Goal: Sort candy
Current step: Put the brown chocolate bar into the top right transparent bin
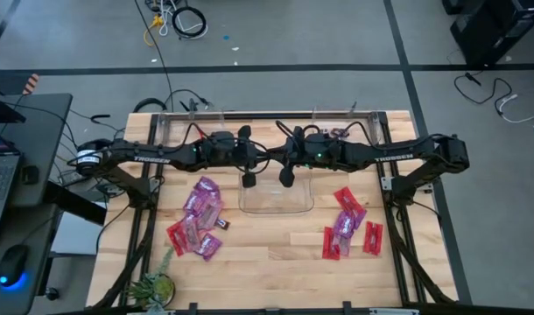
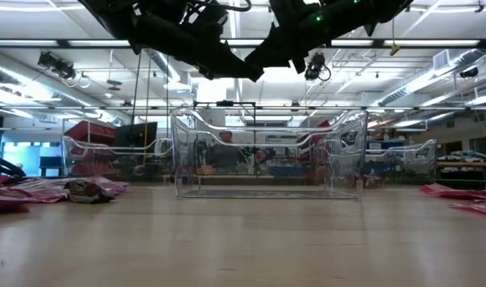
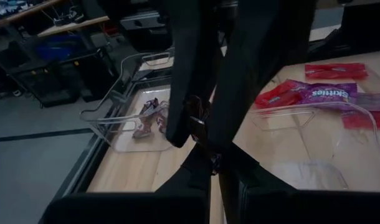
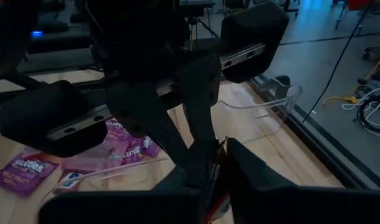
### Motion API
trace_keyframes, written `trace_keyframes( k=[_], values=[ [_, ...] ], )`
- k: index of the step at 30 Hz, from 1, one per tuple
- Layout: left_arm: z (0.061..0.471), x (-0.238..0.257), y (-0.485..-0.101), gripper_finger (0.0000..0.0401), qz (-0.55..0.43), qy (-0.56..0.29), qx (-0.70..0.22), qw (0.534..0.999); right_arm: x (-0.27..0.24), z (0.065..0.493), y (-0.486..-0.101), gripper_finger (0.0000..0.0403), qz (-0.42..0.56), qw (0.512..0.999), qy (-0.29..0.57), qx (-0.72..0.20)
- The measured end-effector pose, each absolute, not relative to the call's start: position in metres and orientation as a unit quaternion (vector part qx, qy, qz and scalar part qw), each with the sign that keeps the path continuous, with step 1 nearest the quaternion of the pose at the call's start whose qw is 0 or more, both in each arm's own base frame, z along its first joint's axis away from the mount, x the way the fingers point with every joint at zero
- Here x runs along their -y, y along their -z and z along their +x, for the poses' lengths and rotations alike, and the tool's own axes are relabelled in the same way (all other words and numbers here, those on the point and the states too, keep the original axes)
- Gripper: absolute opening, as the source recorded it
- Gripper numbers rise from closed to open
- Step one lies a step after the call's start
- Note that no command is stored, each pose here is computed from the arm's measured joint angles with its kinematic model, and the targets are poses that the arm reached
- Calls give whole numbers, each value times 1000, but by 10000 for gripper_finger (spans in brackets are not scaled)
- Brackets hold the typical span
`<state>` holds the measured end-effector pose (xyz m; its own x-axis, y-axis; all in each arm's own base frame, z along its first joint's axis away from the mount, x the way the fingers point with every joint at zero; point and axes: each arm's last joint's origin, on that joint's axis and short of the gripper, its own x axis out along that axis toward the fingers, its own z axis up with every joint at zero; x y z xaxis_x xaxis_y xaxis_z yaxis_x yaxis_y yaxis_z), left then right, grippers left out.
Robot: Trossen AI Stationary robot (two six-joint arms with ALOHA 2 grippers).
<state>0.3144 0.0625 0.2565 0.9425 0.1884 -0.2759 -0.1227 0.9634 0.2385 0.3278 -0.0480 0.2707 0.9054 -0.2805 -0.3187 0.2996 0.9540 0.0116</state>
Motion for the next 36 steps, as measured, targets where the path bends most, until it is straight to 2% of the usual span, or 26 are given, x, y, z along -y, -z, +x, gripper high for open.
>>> trace_keyframes(
  k=[4,11,18,24,28,36],
  values=[
    [314,-63,-256,34,110,-79,-151,979,48,328,-270,18,26,975,148,-161],
    [314,-63,-257,103,113,-84,-149,979,48,323,-274,20,22,974,150,-168],
    [307,-63,-269,153,118,-110,-135,978,53,304,-295,13,4,973,178,-150],
    [297,-61,-281,169,119,-119,-130,977,72,276,-315,12,-7,959,239,-149],
    [292,-60,-281,170,118,-118,-149,975,96,254,-312,12,4,931,305,-202],
    [288,-59,-270,170,112,-110,-209,965,154,214,-263,12,82,852,412,-312]
  ],
)
